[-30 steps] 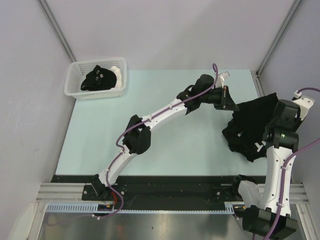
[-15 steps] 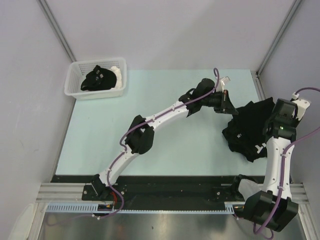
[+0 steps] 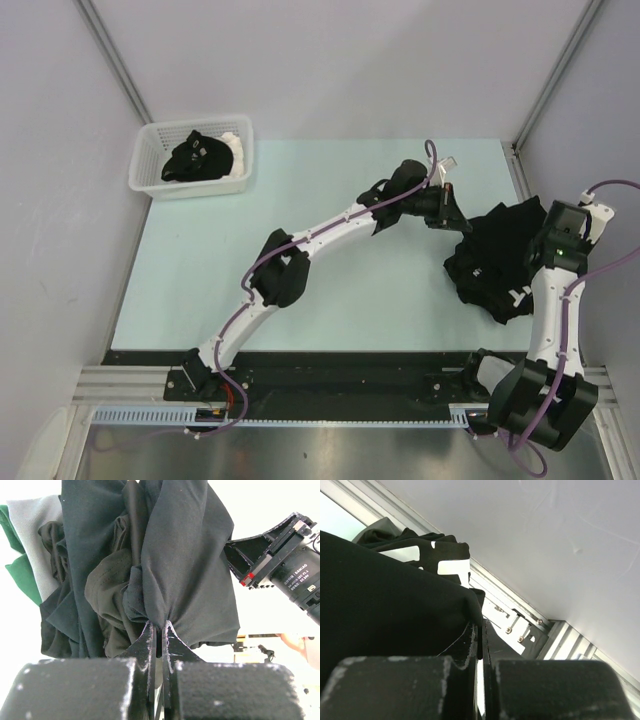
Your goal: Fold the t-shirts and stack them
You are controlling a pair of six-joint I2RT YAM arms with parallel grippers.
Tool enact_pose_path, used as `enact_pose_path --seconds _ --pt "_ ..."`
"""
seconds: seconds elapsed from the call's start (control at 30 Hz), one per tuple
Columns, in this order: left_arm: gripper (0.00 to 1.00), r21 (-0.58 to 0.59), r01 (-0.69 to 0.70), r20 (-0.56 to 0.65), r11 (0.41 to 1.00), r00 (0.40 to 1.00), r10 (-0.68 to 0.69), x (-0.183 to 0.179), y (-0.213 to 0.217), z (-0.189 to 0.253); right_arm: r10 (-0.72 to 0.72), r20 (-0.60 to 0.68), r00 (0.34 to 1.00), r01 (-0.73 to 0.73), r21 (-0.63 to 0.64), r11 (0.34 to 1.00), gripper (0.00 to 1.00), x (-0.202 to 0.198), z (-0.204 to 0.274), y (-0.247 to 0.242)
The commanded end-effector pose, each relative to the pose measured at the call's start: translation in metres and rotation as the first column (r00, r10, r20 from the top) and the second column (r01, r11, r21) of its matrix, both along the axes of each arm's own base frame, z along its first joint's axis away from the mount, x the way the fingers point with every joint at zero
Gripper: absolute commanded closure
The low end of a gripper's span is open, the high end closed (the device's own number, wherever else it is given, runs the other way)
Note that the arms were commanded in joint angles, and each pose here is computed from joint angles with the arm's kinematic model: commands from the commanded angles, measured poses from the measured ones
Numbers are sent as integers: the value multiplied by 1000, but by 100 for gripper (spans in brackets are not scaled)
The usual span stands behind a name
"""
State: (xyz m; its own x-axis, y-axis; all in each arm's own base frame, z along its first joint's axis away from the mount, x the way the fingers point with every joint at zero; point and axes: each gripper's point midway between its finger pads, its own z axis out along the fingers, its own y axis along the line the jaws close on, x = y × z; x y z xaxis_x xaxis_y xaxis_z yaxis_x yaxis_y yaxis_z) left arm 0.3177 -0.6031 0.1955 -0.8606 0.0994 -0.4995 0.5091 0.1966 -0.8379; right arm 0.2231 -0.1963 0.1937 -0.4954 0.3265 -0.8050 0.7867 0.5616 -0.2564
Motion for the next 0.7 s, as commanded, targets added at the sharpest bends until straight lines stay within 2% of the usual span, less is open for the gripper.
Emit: enact_pose_path --seconds 0.0,0.13,0.27,0.33,0.37,0.43,0.47,0.53,0.57,0.63,0.67 --pt "100 -4 -51 35 999 998 51 35 18 -3 -92 0 996 92 -46 995 100 -6 -2 -17" --pt "100 9 -48 21 999 999 48 34 18 -14 -104 -5 995 104 -39 994 100 -10 -9 -16" --pt "91 11 -46 23 999 999 46 33 18 -18 -122 -14 992 121 -44 992 100 -13 -11 -17" --pt "87 12 -44 26 999 999 43 33 17 -19 -126 -14 992 126 -41 991 90 -13 -13 -17" --pt "83 18 -43 24 999 999 42 32 18 -20 -130 -16 991 130 -41 991 78 -13 -14 -17" --pt "78 28 -44 26 999 999 43 32 19 -22 -132 -9 991 131 -39 991 72 -12 -13 -17" --pt "74 34 -43 23 998 999 42 32 19 -24 -133 -12 991 132 -39 990 65 -12 -14 -17" --pt "71 53 -41 12 998 999 41 31 20 -30 -139 -19 990 138 -37 990 62 -12 -16 -18" --pt "61 59 -42 12 997 999 41 30 20 -31 -141 -25 990 140 -38 989 56 -13 -17 -18" --pt "57 68 -45 24 997 999 44 31 22 -30 -146 -25 989 145 -39 989 48 -13 -17 -18" --pt "50 72 -51 27 996 998 50 31 22 -31 -143 -24 989 142 -38 989 43 -12 -17 -18"
